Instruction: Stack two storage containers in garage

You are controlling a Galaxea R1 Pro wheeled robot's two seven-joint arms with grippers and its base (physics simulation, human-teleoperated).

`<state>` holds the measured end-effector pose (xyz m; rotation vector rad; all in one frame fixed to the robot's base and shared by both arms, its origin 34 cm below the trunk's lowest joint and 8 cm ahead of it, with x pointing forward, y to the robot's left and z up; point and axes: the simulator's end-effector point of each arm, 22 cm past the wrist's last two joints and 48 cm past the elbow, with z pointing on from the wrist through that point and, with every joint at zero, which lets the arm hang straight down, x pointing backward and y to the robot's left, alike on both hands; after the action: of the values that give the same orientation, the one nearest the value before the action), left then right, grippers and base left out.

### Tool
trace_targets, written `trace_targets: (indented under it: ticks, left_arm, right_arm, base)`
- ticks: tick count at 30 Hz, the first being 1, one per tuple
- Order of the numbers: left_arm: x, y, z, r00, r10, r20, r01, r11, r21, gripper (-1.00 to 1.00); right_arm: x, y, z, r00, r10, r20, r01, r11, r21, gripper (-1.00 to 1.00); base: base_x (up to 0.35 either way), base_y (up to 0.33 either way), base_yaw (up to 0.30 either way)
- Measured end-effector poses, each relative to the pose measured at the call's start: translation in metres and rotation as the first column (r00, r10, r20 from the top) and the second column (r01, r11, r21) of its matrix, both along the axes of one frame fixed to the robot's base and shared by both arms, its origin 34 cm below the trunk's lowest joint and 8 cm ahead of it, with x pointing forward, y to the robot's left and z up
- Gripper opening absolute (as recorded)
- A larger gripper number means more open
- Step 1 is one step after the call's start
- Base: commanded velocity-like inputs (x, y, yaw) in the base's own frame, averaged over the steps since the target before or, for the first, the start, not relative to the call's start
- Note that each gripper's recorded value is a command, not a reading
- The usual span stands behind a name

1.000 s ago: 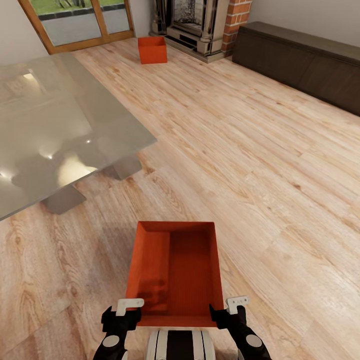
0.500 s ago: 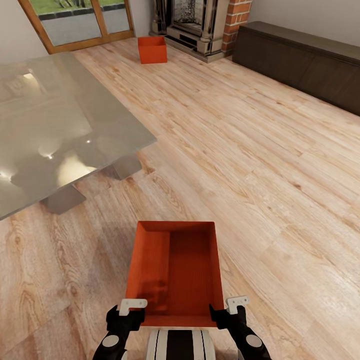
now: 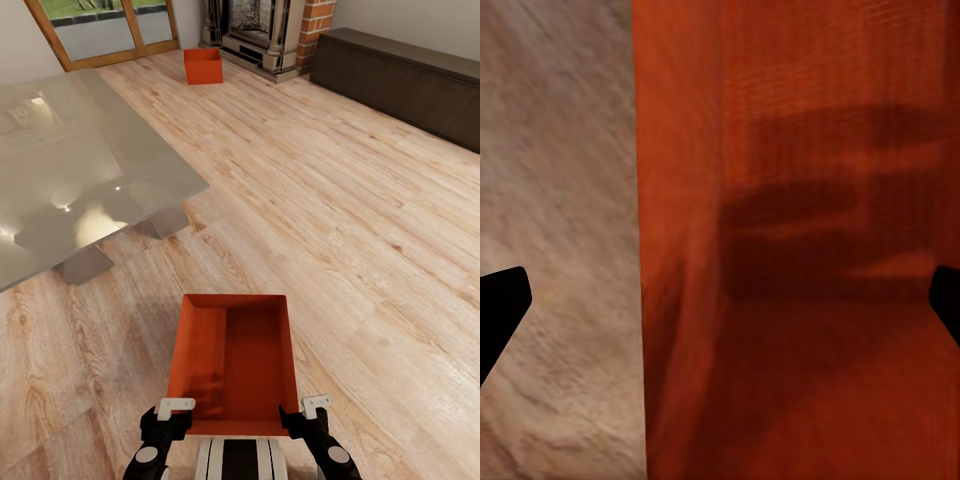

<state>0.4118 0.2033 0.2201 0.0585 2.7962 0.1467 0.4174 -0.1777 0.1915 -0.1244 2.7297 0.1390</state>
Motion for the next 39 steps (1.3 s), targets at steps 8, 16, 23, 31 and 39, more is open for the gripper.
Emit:
trace_targets:
  ticks: [8,16,23,31,39]
  left_arm:
    - [0.0,0.001,0.0,1.0,0.0,0.0,0.0,1.0,0.0,1.0]
    - [0.001,0.001,0.0,1.0,0.001,0.002,-0.001,1.0,0.001,1.0]
    - [0.001,0.001,0.0,1.0,0.001,0.004,-0.001,1.0,0.002,1.0]
    - [0.0,0.013,-0.003,1.0,0.026,0.0,-0.026,1.0,0.014,1.0]
    - [0.0,0.014,-0.003,1.0,0.032,0.0,-0.032,0.999,0.013,1.0]
  right_arm:
    - [0.0,0.0,0.0,1.0,0.0,0.0,0.0,1.0,0.0,1.0]
    - [0.0,0.0,0.0,1.0,0.0,0.0,0.0,1.0,0.0,1.0]
    - [0.0,0.0,0.0,1.0,0.0,0.0,0.0,1.0,0.0,1.0]
    - [-0.001,0.0,-0.002,1.0,0.0,0.001,0.0,1.0,0.0,1.0]
    - [-0.001,0.0,-0.002,1.0,0.002,0.001,-0.002,1.0,-0.001,1.0]
  base:
    - [0.0,0.0,0.0]
    - [0.0,0.0,0.0]
    - [0.0,0.0,0.0]
    - [0.0,0.0,0.0]
    - [0.0,0.0,0.0]
